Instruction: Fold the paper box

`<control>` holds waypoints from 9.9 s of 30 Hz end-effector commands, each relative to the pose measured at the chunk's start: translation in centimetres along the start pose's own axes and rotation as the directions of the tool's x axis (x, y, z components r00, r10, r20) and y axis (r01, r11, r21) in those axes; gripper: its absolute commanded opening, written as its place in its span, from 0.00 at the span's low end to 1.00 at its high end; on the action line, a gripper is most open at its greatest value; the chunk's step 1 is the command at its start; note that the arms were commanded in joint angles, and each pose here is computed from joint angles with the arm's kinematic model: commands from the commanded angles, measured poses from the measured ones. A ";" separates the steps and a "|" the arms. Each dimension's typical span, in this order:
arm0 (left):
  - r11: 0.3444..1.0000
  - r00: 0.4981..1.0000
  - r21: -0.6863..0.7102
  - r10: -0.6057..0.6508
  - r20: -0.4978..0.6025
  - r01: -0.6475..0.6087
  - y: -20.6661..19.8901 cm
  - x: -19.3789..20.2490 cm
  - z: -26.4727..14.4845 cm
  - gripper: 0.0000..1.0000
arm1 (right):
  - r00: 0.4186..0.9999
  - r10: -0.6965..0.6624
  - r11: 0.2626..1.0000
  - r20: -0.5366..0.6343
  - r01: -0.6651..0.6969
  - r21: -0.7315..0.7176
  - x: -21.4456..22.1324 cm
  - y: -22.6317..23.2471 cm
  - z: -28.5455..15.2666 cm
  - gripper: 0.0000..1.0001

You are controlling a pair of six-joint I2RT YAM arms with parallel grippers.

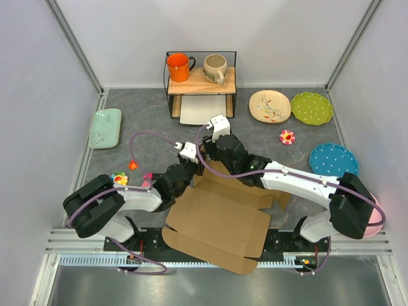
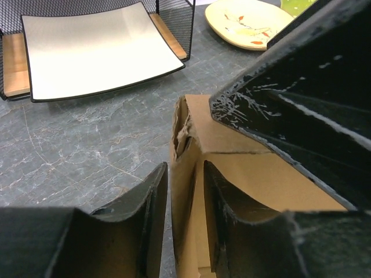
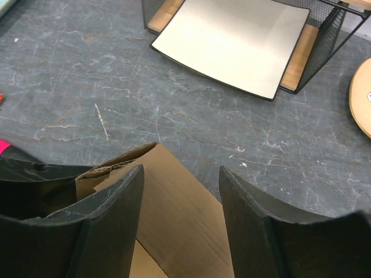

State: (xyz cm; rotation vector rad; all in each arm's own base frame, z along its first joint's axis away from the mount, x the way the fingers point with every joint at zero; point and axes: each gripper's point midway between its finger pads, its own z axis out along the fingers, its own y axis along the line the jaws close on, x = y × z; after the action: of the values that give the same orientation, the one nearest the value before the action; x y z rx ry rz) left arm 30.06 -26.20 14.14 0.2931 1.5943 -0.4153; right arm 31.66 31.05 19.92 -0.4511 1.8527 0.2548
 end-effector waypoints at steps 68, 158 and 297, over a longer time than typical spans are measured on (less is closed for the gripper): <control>0.858 0.958 -0.504 -0.054 -0.281 -0.100 8.9 2.6 -0.1 0.02 | 0.840 0.520 0.810 -0.154 -0.428 0.402 15.9 -14.8 -4.9 0.53; 0.890 0.918 -0.444 -0.088 -0.386 -0.102 8.4 3.6 -2.5 0.02 | 0.896 0.441 0.778 -0.053 -0.352 0.520 10.5 -19.1 -5.2 0.77; 0.971 0.990 -0.236 -0.002 0.144 0.036 5.1 -6.5 1.9 0.02 | 0.963 0.087 0.898 0.256 -0.188 0.398 5.1 -14.5 -2.0 0.00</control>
State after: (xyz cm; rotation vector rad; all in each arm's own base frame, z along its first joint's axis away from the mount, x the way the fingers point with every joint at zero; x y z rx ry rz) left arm 34.25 -20.09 14.80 0.0708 1.7022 -0.1125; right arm 33.87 15.85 13.26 -0.0292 1.8042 -0.0156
